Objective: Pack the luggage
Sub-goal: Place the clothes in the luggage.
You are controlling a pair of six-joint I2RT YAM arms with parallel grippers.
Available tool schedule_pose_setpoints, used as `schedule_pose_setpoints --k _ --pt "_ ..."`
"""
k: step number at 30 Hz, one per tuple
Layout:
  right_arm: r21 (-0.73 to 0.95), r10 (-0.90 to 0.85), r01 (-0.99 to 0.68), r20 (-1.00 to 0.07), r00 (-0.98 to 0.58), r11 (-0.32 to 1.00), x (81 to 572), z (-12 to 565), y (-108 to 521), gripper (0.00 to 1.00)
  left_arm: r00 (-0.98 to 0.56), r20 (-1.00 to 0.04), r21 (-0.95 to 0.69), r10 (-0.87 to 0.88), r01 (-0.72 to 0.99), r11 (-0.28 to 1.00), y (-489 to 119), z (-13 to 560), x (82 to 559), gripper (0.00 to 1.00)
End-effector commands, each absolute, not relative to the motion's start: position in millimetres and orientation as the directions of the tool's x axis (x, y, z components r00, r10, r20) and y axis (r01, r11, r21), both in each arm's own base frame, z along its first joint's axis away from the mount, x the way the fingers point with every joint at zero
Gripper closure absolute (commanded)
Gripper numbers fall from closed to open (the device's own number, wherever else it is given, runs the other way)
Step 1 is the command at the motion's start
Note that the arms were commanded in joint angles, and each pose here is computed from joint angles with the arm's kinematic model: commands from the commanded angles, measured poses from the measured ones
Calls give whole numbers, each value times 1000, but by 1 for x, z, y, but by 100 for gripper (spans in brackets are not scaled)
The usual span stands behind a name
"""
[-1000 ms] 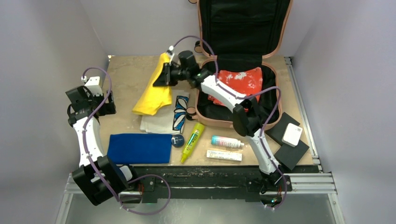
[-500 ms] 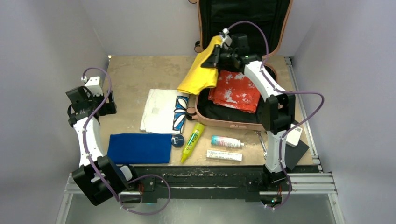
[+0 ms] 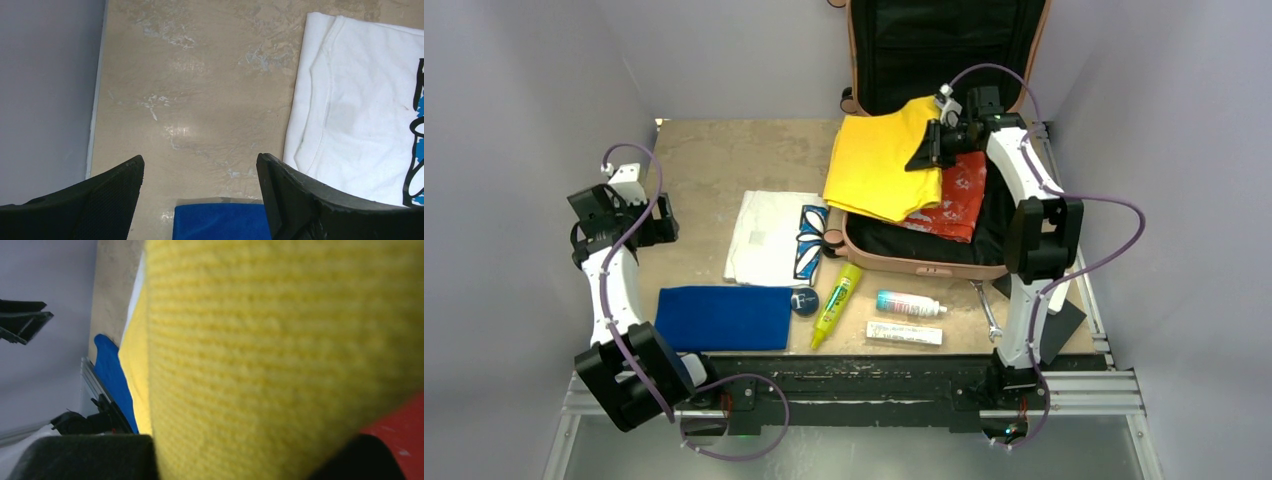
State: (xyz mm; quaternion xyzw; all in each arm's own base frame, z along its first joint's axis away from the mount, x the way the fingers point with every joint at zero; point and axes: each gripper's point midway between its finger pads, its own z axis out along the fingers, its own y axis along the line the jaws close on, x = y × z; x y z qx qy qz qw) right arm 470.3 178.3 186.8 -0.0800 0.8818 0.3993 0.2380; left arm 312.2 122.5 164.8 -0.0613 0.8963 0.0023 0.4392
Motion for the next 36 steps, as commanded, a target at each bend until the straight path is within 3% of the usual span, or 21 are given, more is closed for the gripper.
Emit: schedule_pose_setpoints --k 1,10,19,21,23,25,26,30,36 --pt "575 -22 -398 -550 -835 715 462 204 130 100 -581 -804 -88 -129 -98 991 121 164 320 18" --pt "470 -49 -356 -548 -835 808 472 176 54 100 -571 -812 -88 -120 -84 993 119 165 322 18" --pt "419 -72 -329 -523 -849 846 476 138 27 98 -565 -816 -101 -126 -75 992 117 167 323 18" --pt "403 -74 -330 -533 -843 854 479 137 24 78 -561 -819 -94 -119 -74 993 117 169 323 18" --pt "401 -75 -343 -551 -831 849 483 138 25 74 -559 -821 -93 -117 -72 993 116 170 323 18" --pt "413 -73 -350 -554 -829 841 485 137 27 62 -556 -823 -98 -119 -67 993 115 170 323 18" --pt "406 -75 -345 -551 -831 846 486 136 26 48 -557 -822 -101 -120 -65 993 115 170 323 18" --pt "355 -70 -319 -565 -822 879 492 145 16 21 -558 -822 -98 -117 -63 993 114 171 322 18" --pt "74 -69 -171 -711 -700 982 511 211 -33 13 -550 -829 -84 -105 -62 994 115 175 321 18"
